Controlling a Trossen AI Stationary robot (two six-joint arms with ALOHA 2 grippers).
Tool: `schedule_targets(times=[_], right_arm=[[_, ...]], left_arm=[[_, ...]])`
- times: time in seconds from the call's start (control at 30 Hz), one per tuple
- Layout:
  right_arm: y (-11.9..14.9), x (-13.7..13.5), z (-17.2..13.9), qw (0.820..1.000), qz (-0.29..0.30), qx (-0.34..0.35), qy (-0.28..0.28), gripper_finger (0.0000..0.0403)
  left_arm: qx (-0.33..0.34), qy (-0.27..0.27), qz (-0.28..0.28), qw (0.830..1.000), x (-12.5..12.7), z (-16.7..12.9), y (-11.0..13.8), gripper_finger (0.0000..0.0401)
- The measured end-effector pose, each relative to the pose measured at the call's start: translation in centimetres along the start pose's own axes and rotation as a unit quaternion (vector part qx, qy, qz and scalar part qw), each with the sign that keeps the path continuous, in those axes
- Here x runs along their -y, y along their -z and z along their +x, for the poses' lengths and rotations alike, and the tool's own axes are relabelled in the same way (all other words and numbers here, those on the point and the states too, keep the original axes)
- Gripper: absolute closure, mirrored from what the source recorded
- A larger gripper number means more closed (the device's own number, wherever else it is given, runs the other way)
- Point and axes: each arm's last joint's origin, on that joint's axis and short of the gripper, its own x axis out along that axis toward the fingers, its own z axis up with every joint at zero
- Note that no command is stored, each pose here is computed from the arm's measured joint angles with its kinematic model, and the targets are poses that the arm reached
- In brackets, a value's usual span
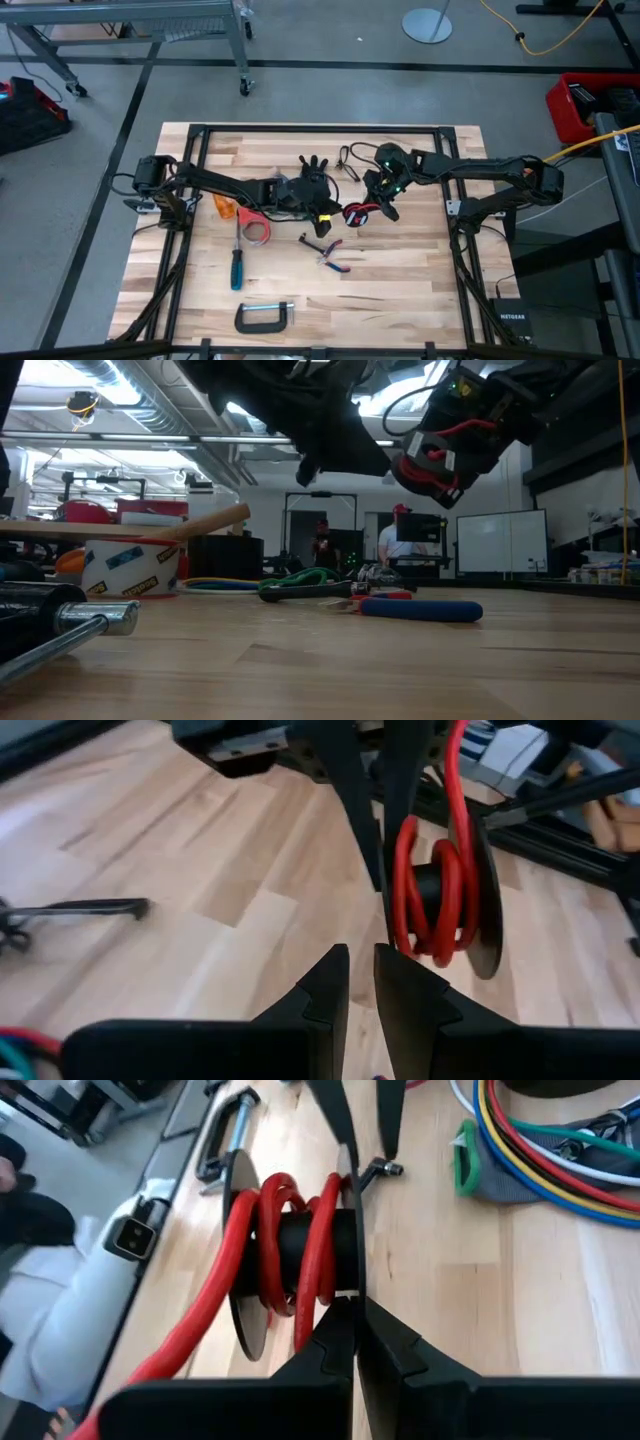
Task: Coil cords
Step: Coil the red wire onto the black spool
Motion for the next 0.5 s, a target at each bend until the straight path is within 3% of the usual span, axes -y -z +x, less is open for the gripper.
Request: schedule_targets(times=[0.3,0.5], right_arm=[[0.0,-0.6,0.6,1.0,0.002,-0.009,0.021,0.0398],[0.7,-0.2,0.3,0.997,0.043,-0.036,0.047,0.0398]], left_arm=[[-0.002,0.012,-0.004,1.0,-0.1,0.5,0.3,0.0356],[-0.015,-0.039,-0.033,0.999,-1.8,0.6,0.3,0.0356]])
